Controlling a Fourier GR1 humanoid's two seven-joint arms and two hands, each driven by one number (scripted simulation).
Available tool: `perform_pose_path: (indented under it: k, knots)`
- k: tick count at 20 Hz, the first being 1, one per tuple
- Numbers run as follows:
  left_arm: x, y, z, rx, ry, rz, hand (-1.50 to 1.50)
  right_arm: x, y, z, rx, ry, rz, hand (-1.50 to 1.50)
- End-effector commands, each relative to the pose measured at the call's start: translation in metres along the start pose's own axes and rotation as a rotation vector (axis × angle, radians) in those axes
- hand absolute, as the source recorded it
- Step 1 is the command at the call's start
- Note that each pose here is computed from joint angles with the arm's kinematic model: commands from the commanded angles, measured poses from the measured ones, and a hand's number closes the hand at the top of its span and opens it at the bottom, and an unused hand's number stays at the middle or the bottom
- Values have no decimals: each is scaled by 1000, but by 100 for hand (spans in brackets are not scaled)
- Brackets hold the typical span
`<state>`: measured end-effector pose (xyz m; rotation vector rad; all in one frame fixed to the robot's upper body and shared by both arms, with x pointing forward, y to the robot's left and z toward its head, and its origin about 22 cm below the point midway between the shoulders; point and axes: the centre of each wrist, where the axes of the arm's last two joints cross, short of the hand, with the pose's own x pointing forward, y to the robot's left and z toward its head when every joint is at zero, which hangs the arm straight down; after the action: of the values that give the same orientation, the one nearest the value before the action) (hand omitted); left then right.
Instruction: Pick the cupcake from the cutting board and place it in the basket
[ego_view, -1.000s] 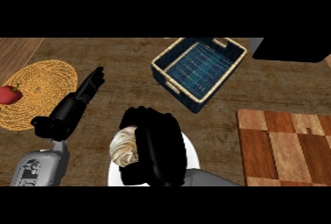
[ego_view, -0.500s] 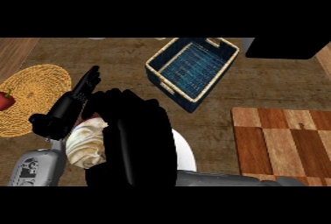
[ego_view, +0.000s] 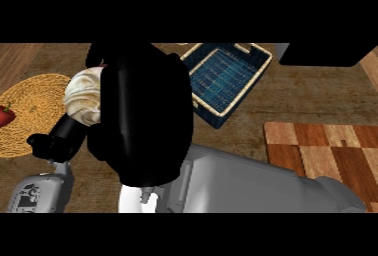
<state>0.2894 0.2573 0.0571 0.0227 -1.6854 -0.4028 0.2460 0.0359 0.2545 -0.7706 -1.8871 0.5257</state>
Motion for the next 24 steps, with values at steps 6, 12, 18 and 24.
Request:
perform_pose_path:
  k: [6,12,18,24]
  knots:
    - [4,5,2,13,-12,6,0,12,-9,-72,-178,273,-7,150]
    - [8,3,-5,18,-15,2,0,4,-26,-108,-325,323,-44,150]
    - [4,14,9,29,-17,-19,0,-38,-29,-142,-333,389,17,150]
    - [3,6,9,15,-11,4,0,-82,-31,-143,-266,404,16,150]
